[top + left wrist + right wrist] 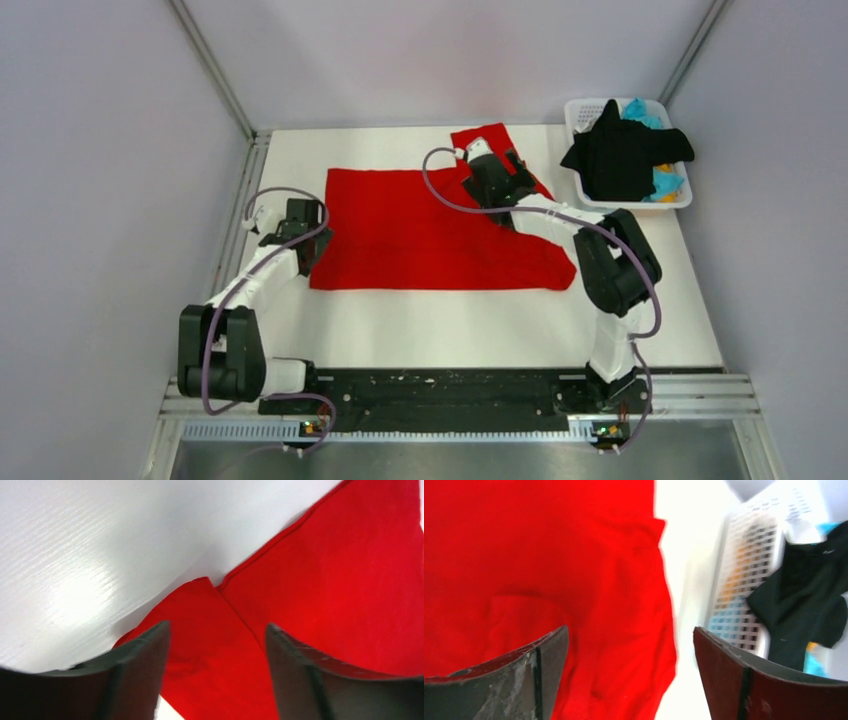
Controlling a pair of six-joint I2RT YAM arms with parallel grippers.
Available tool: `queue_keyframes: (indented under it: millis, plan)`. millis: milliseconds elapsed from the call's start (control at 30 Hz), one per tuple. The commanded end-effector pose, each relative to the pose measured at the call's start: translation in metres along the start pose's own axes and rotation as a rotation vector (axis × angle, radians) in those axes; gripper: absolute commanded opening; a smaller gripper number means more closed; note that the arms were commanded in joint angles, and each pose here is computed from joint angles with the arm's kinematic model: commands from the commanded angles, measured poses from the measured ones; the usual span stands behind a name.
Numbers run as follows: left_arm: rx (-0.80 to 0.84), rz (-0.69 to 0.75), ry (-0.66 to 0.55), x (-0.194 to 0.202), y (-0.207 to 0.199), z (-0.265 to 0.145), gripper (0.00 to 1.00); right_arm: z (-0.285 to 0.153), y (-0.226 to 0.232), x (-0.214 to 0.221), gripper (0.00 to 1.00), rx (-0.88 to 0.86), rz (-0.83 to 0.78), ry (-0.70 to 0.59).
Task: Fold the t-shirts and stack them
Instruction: Fold the flattened tshirt in 1/3 of the way
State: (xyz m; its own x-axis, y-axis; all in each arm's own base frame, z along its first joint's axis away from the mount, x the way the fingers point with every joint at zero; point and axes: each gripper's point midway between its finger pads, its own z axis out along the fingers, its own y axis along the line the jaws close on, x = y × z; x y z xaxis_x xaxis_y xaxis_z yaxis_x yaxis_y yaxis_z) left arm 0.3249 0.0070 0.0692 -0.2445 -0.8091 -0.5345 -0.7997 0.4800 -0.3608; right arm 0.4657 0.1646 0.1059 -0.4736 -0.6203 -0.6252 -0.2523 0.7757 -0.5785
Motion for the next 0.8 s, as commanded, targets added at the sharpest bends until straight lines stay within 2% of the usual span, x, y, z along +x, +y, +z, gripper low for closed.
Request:
queue_keyframes:
  millis: [0,33,133,267,367,567,767]
  plan:
    - [0.065,0.01,-0.065,-0.031,-0.023,-0.026,0.79,-0.026,-0.077,-0.042,0.98,0.307,0.22,-0.075]
    - [0.084,0.024,-0.056,-0.032,-0.026,-0.03,0.86,-0.033,-0.08,-0.044,0.98,0.3,0.266,-0.093]
    - [0.193,0.08,0.017,-0.021,-0.045,-0.039,0.93,-0.056,-0.063,-0.042,0.98,0.131,0.4,-0.137]
    - [0.365,0.142,0.181,0.014,-0.074,-0.041,0.99,-0.1,0.03,-0.033,0.99,-0.431,0.52,-0.205]
    - [0.419,0.194,0.316,0.048,-0.081,-0.035,0.99,-0.128,0.06,-0.027,0.99,-0.638,0.587,-0.215]
    - [0.356,0.25,0.441,0.087,-0.063,-0.01,0.99,-0.117,0.087,0.007,0.99,-0.671,0.609,-0.074]
    - [0.263,0.266,0.445,0.096,-0.04,0.008,0.99,-0.073,0.094,0.026,0.99,-0.555,0.585,0.056]
